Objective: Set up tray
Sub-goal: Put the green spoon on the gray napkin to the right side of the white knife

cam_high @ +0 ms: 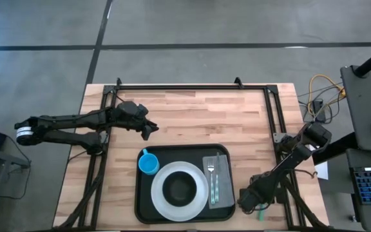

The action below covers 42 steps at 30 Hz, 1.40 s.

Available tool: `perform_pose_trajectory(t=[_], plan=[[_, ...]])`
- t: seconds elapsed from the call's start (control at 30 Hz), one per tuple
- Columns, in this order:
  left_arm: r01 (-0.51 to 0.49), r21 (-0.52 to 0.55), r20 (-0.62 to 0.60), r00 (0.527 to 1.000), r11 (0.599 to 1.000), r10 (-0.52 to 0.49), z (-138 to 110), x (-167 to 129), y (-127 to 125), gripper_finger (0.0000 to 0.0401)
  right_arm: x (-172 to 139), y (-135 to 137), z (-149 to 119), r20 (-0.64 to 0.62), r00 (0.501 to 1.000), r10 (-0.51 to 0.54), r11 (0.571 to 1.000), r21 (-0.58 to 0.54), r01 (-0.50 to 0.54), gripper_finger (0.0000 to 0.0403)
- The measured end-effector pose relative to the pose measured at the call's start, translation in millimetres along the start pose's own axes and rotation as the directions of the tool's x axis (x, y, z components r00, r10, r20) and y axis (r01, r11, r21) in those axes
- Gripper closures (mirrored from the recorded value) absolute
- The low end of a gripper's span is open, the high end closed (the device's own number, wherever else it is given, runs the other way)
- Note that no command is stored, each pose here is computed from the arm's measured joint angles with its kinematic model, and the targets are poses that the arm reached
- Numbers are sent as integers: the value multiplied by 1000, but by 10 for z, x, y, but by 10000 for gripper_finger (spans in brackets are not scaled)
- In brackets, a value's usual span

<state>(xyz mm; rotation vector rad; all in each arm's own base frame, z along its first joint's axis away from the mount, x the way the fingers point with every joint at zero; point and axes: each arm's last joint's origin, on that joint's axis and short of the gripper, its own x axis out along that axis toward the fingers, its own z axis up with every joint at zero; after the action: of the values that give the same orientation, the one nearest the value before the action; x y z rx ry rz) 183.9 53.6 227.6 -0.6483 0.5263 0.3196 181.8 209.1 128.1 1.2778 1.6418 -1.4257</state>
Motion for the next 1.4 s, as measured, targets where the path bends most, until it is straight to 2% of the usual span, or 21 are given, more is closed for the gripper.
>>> perform_pose_trajectory(t=[0.23, 0.57, 0.7, 0.77, 0.87, 0.93, 1.03, 1.1, 1.23, 1.33, 1.4], plan=[[2, 0, 4, 1000, 1000, -2, 4, 0, -2, 281, 19, -31, 116, -16, 997, 78, 996, -40, -79, 293], [1, 0, 8, 1000, 1000, -1, 7, 0, -3, 281, 74, -64, 224, 1, 992, 130, 982, -142, -128, 354], [5, 0, 15, 1000, 1000, -5, 14, 0, -7, 281, 63, -70, 230, 9, 990, 137, 976, -174, -134, 363], [8, 1, 20, 1000, 1000, -8, 18, 0, -10, 281, 15, -80, 222, 31, 984, 176, 971, -170, -169, 364], [13, 0, 30, 999, 1000, -13, 28, -1, -15, 281, -135, -93, 209, 140, 948, 286, 951, -163, -263, 366], [17, -6, 42, 999, 1000, -17, 38, -1, -21, 281, -253, -90, 208, 234, 902, 363, 928, -182, -326, 367], [24, -15, 57, 998, 1000, -23, 52, -2, -28, 281, -542, -59, 99, 248, 797, 551, 828, -282, -484, 367], [27, -14, 62, 998, 1000, -26, 57, -2, -31, 281, -691, -6, 68, 254, 749, 612, 781, -338, -524, 367], [27, -14, 63, 998, 1000, -26, 58, -2, -31, 281, -889, 148, 89, 252, 720, 647, 751, -373, -545, 367], [27, -14, 62, 998, 1000, -26, 57, -2, -31, 281, -942, 243, 149, 229, 715, 661, 743, -334, -580, 366], [27, -15, 62, 998, 1000, -26, 57, -2, -31, 281, -949, 338, 193, 188, 694, 696, 713, -302, -633, 365]])
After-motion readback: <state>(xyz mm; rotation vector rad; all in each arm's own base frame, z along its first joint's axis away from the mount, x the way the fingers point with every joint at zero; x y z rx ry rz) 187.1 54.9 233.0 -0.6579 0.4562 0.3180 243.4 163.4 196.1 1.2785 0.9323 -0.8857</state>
